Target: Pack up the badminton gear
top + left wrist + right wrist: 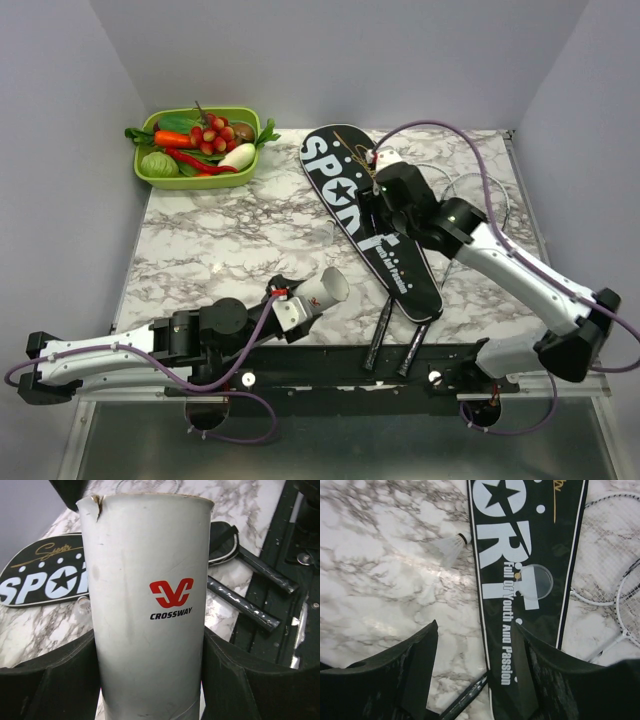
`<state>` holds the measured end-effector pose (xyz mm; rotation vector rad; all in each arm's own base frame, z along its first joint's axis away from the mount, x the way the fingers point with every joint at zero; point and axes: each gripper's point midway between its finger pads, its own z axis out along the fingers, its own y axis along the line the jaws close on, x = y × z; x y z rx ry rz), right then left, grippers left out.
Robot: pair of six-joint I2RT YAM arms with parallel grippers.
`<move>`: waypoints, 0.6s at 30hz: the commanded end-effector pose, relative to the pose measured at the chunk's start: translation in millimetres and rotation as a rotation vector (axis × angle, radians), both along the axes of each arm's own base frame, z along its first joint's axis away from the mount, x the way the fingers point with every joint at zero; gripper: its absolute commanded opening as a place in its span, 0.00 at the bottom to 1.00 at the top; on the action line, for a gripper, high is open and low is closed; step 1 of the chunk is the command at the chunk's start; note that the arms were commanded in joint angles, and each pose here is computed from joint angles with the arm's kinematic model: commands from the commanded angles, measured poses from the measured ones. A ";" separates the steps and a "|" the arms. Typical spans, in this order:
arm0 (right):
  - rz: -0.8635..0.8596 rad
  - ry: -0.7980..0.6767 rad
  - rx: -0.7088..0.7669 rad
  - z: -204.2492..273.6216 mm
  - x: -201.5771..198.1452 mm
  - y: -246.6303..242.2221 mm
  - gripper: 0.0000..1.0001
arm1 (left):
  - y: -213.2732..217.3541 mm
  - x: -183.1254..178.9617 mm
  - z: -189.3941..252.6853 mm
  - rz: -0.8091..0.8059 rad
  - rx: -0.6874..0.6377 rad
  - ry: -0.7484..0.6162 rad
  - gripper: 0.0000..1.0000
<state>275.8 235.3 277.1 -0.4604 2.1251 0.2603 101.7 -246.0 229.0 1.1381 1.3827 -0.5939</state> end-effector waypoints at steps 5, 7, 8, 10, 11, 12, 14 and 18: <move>0.083 0.073 -0.150 -82.7 56.9 23.2 0.68 | 30.3 22.1 38.7 0.176 -0.111 -0.023 0.00; 0.155 0.110 -0.157 -96.7 59.4 38.7 0.68 | 37.3 26.2 41.1 0.212 -0.120 -0.026 0.00; 0.185 0.148 -0.180 -115.0 60.3 45.4 0.69 | 39.6 27.5 41.8 0.223 -0.123 -0.025 0.00; 0.231 0.179 -0.190 -129.9 61.9 55.6 0.71 | 42.4 27.7 42.4 0.228 -0.123 -0.026 0.00; 0.239 0.195 -0.203 -141.4 66.2 60.3 0.71 | 42.9 27.7 42.1 0.228 -0.121 -0.025 0.00; 0.242 0.201 -0.209 -146.5 68.2 62.4 0.71 | 43.0 27.5 42.3 0.228 -0.125 -0.022 0.00; 0.244 0.204 -0.209 -152.3 74.1 68.5 0.71 | 43.3 26.8 42.3 0.225 -0.123 -0.019 0.00; 0.242 0.228 -0.237 -173.5 84.0 78.7 0.71 | 43.5 26.1 43.6 0.225 -0.129 -0.008 0.00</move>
